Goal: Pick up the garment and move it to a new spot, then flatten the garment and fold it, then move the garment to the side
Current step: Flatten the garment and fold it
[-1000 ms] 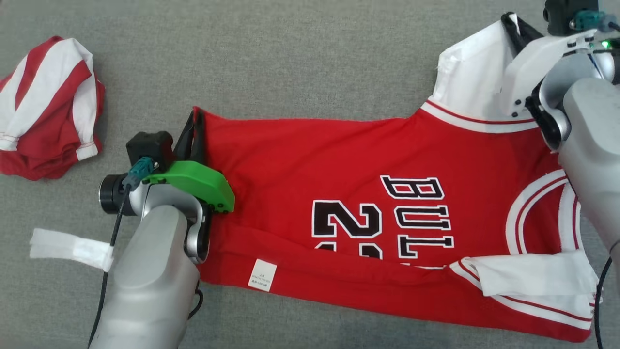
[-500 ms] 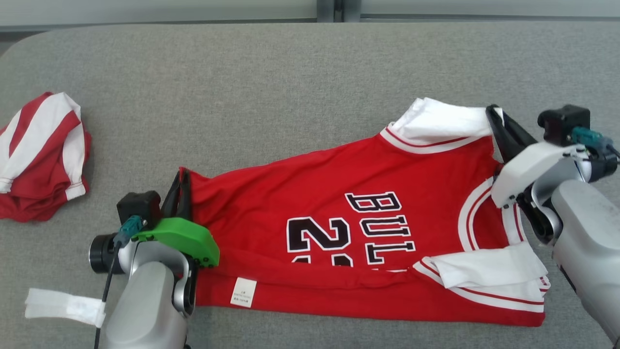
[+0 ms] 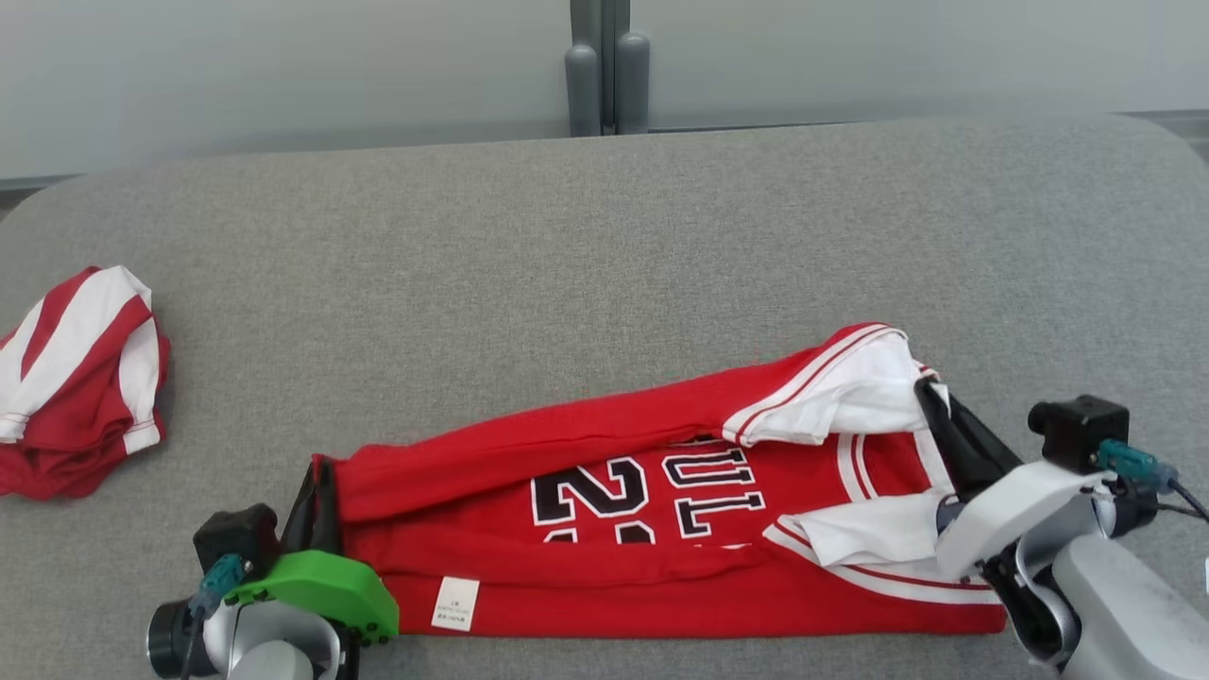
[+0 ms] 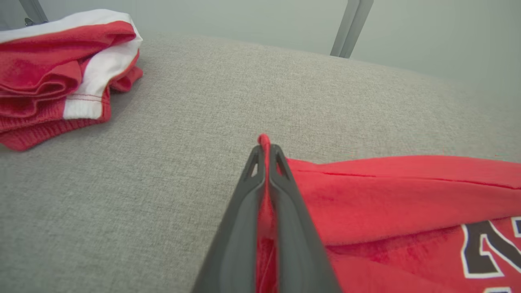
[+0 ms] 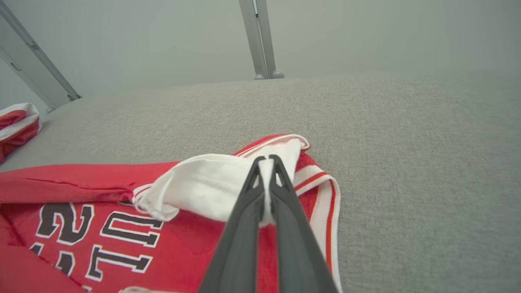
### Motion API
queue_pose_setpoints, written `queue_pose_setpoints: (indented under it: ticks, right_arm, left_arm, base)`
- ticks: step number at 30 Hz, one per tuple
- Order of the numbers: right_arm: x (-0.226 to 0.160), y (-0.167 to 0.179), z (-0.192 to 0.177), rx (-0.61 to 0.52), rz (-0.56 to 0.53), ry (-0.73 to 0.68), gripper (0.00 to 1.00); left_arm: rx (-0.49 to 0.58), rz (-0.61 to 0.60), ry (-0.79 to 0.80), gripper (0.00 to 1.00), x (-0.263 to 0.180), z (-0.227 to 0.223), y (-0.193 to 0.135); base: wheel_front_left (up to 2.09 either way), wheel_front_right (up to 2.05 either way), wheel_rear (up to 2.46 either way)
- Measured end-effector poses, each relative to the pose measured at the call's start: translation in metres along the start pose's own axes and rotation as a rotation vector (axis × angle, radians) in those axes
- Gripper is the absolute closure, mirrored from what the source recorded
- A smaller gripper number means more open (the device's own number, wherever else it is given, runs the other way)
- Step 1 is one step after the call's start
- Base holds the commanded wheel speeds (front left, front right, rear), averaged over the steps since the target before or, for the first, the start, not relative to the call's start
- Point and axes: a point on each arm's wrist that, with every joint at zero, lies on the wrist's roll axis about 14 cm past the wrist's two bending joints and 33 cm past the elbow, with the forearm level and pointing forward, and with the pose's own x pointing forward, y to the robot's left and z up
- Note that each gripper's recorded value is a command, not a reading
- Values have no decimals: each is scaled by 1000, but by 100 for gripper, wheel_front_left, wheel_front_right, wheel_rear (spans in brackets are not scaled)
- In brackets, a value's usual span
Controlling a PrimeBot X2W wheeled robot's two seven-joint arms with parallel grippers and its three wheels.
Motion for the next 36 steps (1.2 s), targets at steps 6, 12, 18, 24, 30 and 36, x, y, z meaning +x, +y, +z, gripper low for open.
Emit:
queue_pose_setpoints:
  ticks: [6, 12, 18, 24, 30, 36]
  right_arm:
    - [-34, -3, -15, 36, -53, 10, 100]
    - [-54, -3, -29, 43, -89, 45, 9]
    - [-60, -14, -19, 36, -143, 1, 0]
    - [-53, -10, -21, 39, -150, 0, 0]
    - [-39, -10, -36, 6, -150, 80, 0]
    - [-32, -20, -73, -12, -187, 233, 0]
  left_arm:
    - [-13, 42, -6, 100, -18, -3, 14]
    - [-21, 48, 22, 0, -31, -14, 16]
    - [-30, 81, -5, 0, -36, -9, 21]
    - [-16, 93, -7, 0, -49, -12, 26]
    - [-10, 84, -12, 0, -51, -11, 23]
    - [-6, 81, -16, 0, -50, -10, 21]
  base:
    - [0, 0, 0]
    - [0, 0, 0]
    - [0, 0, 0]
    - [0, 0, 0]
    - [0, 0, 0]
    - [0, 0, 0]
